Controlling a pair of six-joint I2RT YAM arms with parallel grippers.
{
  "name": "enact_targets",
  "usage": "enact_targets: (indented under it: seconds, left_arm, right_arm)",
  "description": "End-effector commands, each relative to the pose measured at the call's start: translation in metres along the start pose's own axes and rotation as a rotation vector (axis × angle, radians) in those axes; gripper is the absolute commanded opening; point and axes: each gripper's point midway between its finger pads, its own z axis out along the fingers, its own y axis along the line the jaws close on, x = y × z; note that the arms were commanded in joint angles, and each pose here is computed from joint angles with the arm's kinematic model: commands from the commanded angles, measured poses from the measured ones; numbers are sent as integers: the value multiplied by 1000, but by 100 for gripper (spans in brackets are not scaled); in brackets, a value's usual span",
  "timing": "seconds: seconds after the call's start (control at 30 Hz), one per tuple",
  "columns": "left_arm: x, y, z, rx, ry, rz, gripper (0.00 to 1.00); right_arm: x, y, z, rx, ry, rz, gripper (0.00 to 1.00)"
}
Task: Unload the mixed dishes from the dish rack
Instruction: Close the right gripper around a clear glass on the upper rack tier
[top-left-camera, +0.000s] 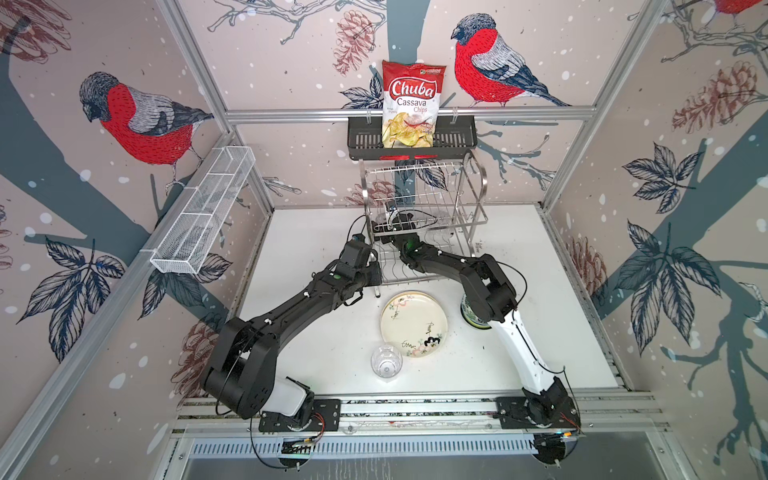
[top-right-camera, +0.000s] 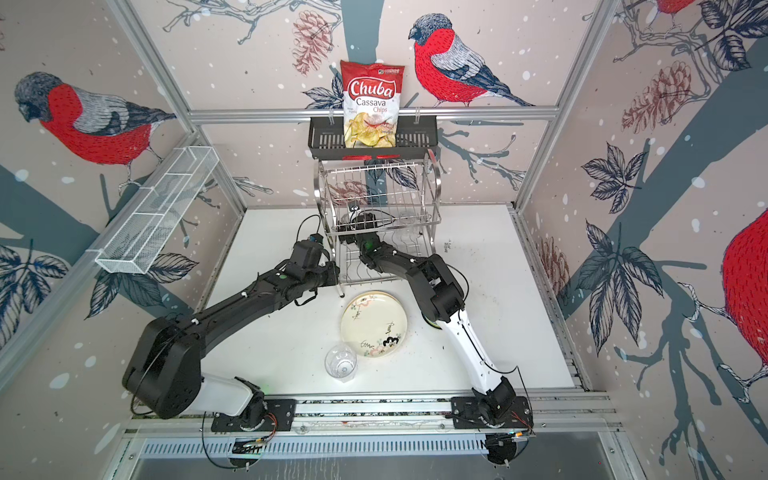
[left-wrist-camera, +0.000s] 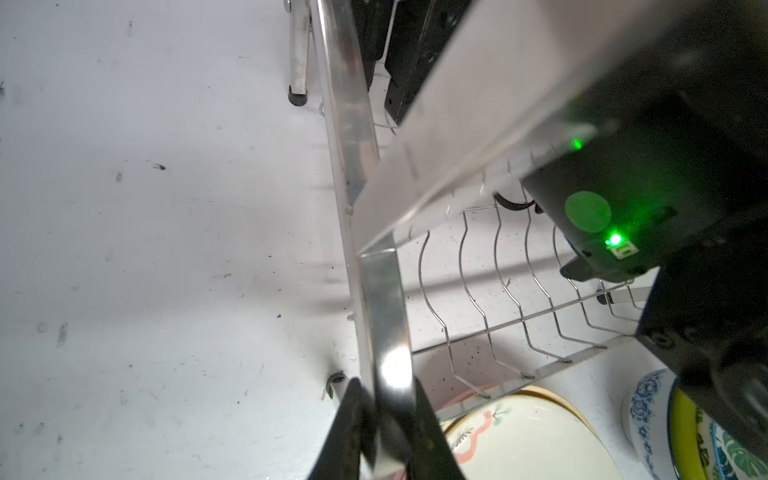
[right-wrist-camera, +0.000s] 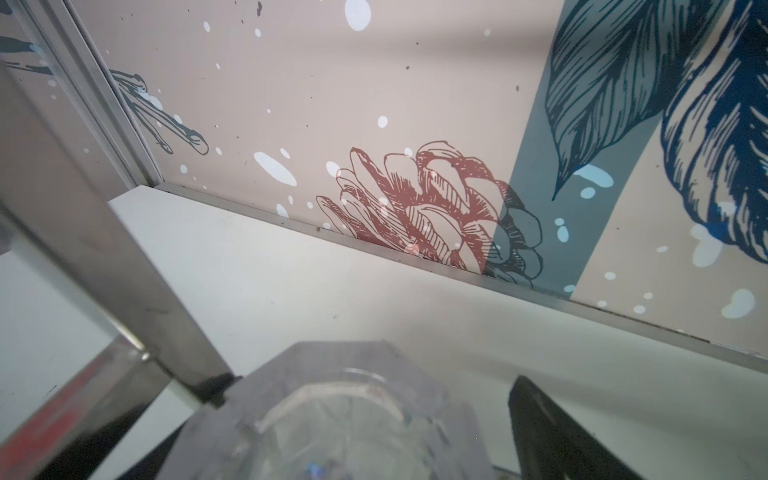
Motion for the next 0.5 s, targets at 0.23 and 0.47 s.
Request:
enact_targets:
  seconds: [0.23, 0.47]
  left_arm:
    - [14, 5, 4, -11, 71, -10, 13]
    - [13, 7, 4, -16, 69, -25, 13]
  right_arm:
    - [23, -6, -6, -7, 67, 16, 61]
    - [12, 0, -36, -54, 49, 80, 37]
